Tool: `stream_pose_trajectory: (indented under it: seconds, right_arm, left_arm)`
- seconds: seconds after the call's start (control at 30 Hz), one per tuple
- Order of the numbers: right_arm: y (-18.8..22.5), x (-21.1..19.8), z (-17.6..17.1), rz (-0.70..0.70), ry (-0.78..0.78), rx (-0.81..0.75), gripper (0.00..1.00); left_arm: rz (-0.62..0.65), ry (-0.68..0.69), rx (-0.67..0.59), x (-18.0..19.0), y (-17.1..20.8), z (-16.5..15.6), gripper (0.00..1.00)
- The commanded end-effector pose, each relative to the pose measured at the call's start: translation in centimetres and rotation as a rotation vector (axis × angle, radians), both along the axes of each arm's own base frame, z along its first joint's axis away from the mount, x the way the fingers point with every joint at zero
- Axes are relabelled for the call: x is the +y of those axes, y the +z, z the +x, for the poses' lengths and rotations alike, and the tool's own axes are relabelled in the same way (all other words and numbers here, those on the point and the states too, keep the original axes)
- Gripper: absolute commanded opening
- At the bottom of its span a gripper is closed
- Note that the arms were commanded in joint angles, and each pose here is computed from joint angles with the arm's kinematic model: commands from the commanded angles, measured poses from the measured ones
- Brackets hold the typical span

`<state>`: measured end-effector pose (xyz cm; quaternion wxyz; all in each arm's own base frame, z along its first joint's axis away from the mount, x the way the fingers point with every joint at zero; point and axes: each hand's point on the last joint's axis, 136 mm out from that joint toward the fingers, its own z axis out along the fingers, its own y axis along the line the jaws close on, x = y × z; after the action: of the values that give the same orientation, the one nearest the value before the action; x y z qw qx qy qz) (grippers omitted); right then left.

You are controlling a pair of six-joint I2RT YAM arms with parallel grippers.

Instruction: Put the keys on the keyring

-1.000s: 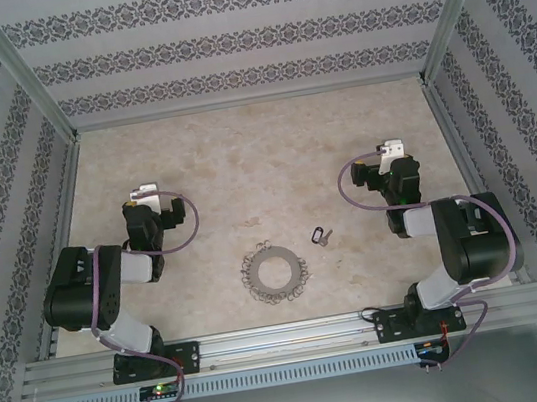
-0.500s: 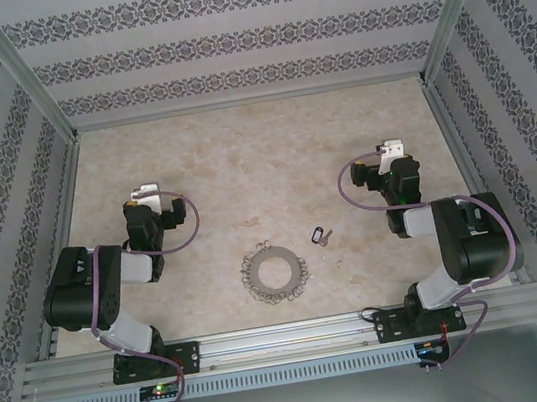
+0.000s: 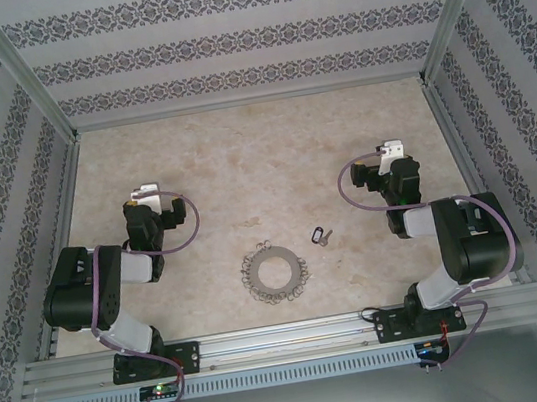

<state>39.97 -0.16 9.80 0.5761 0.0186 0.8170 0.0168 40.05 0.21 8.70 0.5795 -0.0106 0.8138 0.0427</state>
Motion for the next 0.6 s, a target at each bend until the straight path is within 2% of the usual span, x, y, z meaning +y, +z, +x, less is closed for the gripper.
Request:
stream_pose_trajectory:
  seconds: [0.0, 0.37, 0.47, 0.57]
  right_arm:
    - [0.7, 0.0, -0.2, 0.005, 0.008, -0.022, 0.98]
    - [1.0, 0.1, -0.1, 0.002, 0.001, -0.028, 0.98]
    - [2.6, 0.6, -0.3, -0.01, 0.038, 0.043, 0.98]
    - [6.7, 1.2, -1.3, -0.081, 0.04, 0.037, 0.98]
  left_arm:
    - [0.005, 0.01, 0.0, 0.6, 0.2, -0.3, 1.0]
    - [0.007, -0.048, -0.016, -0.3, 0.4, -0.6, 1.0]
    - [0.008, -0.041, -0.042, -0.2, 2.2, -1.4, 1.0]
    - [-0.01, -0.009, 0.036, -0.3, 4.5, -1.6, 1.0]
